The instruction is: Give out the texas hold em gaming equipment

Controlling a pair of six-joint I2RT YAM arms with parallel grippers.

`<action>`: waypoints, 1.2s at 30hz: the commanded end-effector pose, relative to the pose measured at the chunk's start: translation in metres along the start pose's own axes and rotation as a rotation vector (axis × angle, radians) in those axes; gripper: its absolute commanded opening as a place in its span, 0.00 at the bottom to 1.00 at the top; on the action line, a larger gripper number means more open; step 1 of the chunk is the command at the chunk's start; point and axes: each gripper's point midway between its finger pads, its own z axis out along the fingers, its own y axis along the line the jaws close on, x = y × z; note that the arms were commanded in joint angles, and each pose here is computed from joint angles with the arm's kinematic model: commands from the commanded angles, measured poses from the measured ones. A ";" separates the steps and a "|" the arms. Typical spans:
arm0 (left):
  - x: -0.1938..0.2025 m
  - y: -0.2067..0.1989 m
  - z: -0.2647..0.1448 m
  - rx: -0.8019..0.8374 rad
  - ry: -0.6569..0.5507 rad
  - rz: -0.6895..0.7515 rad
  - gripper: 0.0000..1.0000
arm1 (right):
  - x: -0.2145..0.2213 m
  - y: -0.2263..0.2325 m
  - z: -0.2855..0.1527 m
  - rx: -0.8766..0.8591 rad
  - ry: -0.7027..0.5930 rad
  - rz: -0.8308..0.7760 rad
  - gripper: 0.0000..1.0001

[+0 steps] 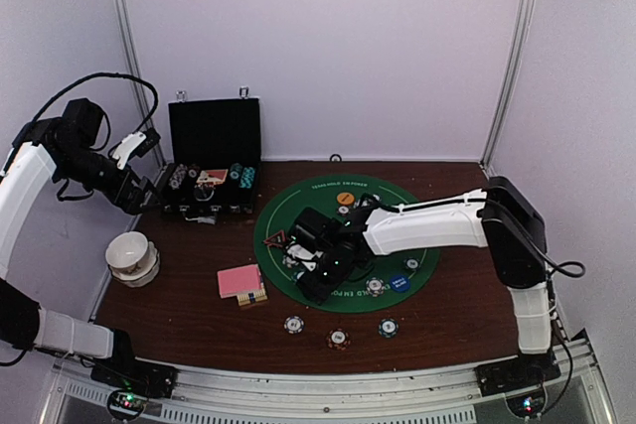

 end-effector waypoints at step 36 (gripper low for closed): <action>-0.003 -0.005 -0.004 0.013 -0.022 0.038 0.98 | 0.107 0.070 -0.031 -0.069 0.146 -0.177 0.62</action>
